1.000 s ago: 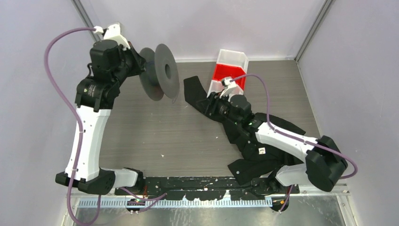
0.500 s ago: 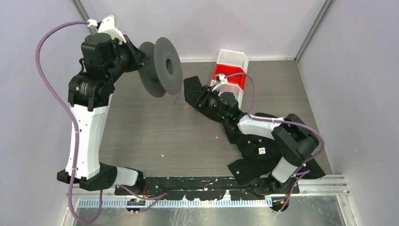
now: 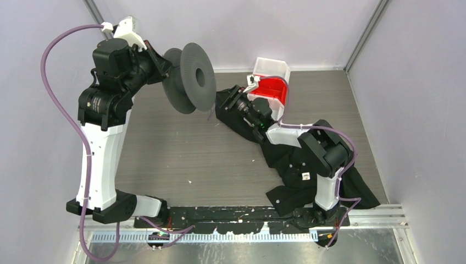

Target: Wrap the cables

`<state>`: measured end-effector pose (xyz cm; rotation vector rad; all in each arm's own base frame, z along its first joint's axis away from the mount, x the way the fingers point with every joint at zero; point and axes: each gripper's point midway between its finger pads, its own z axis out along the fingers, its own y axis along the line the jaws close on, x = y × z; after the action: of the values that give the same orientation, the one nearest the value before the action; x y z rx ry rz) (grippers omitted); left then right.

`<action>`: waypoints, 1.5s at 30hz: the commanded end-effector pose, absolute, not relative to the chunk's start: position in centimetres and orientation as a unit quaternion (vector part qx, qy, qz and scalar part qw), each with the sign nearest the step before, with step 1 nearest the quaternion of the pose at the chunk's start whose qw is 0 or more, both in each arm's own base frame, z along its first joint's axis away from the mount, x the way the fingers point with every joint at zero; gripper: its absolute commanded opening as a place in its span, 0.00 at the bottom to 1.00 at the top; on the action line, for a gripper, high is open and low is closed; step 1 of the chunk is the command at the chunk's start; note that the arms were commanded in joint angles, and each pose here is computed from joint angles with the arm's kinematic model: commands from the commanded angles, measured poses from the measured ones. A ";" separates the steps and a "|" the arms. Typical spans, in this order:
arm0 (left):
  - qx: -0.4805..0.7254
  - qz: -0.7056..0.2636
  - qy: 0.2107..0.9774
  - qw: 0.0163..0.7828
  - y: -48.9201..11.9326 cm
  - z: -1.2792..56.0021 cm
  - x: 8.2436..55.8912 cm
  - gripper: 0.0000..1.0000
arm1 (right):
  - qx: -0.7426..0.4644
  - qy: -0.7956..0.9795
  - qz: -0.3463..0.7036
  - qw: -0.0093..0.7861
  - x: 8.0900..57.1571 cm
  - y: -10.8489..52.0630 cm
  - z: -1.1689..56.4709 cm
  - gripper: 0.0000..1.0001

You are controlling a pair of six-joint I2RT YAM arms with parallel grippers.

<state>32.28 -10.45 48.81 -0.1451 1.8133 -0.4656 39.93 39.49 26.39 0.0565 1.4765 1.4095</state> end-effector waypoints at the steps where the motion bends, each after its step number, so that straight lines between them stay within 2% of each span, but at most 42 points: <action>1: -0.059 -0.236 0.729 0.640 -10.5 53.4 30.7 0.01 | 0.011 0.563 0.637 0.526 39.6 40.4 30.4 0.65; 11: -0.059 -0.240 0.727 0.640 -10.6 53.5 30.6 0.01 | 0.005 0.571 0.640 0.515 40.2 41.8 29.7 0.63; 21: -0.059 -0.241 0.725 0.642 -10.6 53.6 30.5 0.00 | -0.001 0.584 0.638 0.503 40.3 42.9 28.9 0.54; 22: -0.059 -0.241 0.726 0.642 -10.6 53.6 30.5 0.00 | 0.000 0.584 0.637 0.503 40.3 42.8 28.8 0.50; 24: -0.060 -0.242 0.725 0.642 -10.6 53.6 30.5 0.01 | 0.001 0.586 0.636 0.502 40.4 42.8 28.5 0.36; 25: -0.060 -0.242 0.725 0.642 -10.6 53.6 30.5 0.01 | 0.002 0.586 0.635 0.504 40.4 42.8 28.5 0.25; 26: -0.060 -0.241 0.725 0.643 -10.6 53.6 30.5 0.01 | 0.005 0.586 0.633 0.505 40.4 42.6 28.4 0.08; 27: -0.061 -0.240 0.725 0.643 -10.5 53.6 30.5 0.01 | 0.011 0.587 0.629 0.509 40.6 42.4 28.4 0.02; 33: -0.102 -0.222 0.713 0.658 -9.2 53.7 31.0 0.00 | 0.004 0.656 0.564 0.502 39.8 40.7 24.9 0.01; 39: -0.170 -0.186 0.703 0.664 -7.2 51.9 33.1 0.01 | -0.004 0.778 0.378 0.503 35.7 37.6 19.5 0.01; 42: -0.208 -0.160 0.702 0.662 -6.1 50.1 34.3 0.00 | -0.074 0.795 0.277 0.535 31.7 37.1 20.6 0.01; 45: -0.224 -0.132 0.711 0.653 -5.7 47.8 35.7 0.00 | -0.131 0.778 0.252 0.560 27.7 37.7 23.5 0.01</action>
<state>34.16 -7.24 45.43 -0.3858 1.7808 -0.3241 31.08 39.51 19.39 -0.1411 1.9120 0.8612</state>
